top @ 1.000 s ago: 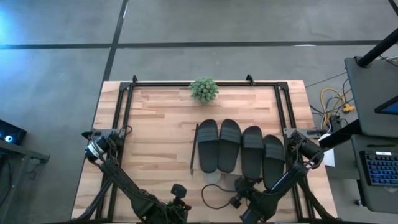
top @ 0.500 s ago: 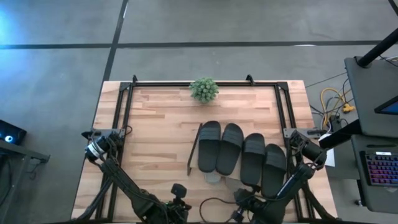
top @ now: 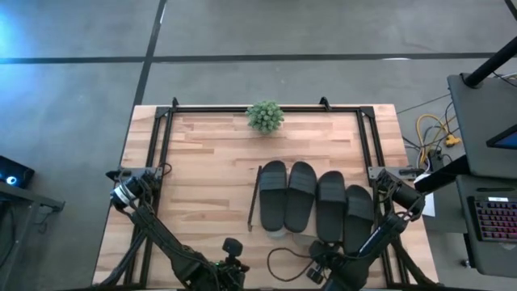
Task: Pick and place slides into the shelf
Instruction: Put the white slipper under the shelf
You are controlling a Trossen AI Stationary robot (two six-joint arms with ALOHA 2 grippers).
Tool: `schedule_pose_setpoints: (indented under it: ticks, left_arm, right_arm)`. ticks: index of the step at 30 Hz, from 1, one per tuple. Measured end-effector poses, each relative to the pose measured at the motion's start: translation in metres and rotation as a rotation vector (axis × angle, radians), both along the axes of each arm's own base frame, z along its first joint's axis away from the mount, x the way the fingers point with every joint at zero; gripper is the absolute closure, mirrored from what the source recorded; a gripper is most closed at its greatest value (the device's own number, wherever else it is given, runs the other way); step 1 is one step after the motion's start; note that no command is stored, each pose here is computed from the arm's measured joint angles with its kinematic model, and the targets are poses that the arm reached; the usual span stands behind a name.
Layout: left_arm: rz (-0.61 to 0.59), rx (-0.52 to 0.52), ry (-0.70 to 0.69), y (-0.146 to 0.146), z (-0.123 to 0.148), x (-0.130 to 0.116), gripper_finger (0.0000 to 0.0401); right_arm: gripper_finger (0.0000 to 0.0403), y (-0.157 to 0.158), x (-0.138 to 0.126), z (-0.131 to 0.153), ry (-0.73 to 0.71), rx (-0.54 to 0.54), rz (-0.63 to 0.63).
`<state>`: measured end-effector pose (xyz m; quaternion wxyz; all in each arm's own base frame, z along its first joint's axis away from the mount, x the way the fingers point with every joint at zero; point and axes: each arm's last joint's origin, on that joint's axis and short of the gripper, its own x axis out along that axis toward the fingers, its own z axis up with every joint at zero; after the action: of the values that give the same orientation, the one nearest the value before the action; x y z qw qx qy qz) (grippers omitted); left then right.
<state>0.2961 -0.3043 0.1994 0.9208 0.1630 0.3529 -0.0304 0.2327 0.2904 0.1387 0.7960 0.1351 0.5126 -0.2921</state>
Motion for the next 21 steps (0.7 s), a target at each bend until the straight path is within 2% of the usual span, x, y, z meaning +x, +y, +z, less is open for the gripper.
schedule_pose_setpoints:
  ticks: [7,11,17,21]
  left_arm:
    - [0.0,0.001,0.0,0.0,0.0,0.0,0.0401]
    - [0.002,0.002,0.001,0.001,0.0,0.0,0.0401]
    - [-0.001,0.009,0.003,0.001,0.0,0.001,0.0401]
    - [0.0,0.01,0.004,0.002,-0.001,0.001,0.0401]
  right_arm:
    - [0.039,0.022,0.011,0.003,-0.11,0.183,0.09]
    - [0.039,0.027,0.01,0.007,-0.161,0.181,0.082]
    - [0.039,0.031,0.008,0.01,-0.3,0.176,-0.068]
    - [0.039,0.032,0.013,0.0,-0.327,0.152,-0.105]
